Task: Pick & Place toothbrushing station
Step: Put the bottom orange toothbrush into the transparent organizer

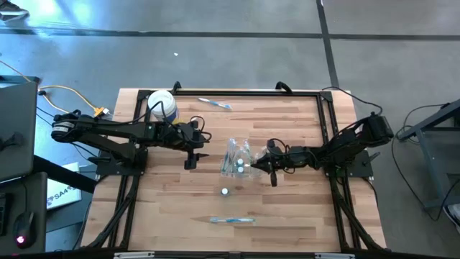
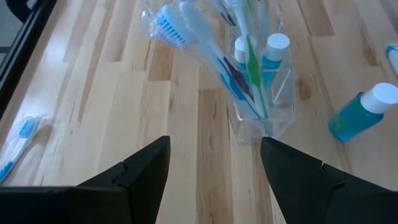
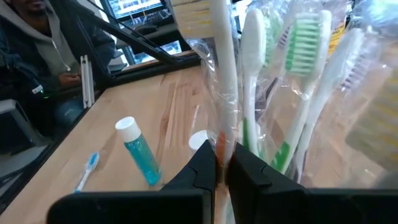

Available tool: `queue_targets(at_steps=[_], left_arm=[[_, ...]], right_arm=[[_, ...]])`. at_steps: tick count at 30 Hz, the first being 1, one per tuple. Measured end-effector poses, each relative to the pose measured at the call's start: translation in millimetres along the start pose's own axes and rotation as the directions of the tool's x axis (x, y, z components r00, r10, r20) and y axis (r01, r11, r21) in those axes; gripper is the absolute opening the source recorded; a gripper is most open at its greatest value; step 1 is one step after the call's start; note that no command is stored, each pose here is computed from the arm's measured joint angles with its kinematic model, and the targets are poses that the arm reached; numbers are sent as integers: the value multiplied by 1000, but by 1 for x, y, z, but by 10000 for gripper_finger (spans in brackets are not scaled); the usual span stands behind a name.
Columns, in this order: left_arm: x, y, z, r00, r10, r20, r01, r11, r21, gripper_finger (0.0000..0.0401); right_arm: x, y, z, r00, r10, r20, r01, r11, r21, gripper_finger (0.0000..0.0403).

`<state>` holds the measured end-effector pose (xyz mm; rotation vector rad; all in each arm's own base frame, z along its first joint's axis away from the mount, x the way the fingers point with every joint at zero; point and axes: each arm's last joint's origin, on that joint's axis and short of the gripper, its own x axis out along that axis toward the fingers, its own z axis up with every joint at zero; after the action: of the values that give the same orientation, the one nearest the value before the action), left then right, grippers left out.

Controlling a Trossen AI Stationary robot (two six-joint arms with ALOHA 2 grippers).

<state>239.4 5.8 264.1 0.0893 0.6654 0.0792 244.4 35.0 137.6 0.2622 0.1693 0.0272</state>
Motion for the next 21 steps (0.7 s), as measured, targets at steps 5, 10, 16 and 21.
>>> queue_targets(at_steps=[5,10,16,21], left_arm=[[0,0,0,1000,0,0,0,1000,-13,248],[0,-1,0,1000,-20,-1,20,999,-32,248],[0,-2,0,997,-71,1,71,996,-48,248],[0,-3,0,997,-83,2,83,995,-48,248]], right_arm=[[0,0,0,1000,-10,-2,10,999,38,33],[0,-1,-3,999,-17,-29,19,998,59,88],[0,-1,-4,999,-10,-44,12,998,59,143],[0,-1,-4,999,-5,-46,8,998,59,175]])
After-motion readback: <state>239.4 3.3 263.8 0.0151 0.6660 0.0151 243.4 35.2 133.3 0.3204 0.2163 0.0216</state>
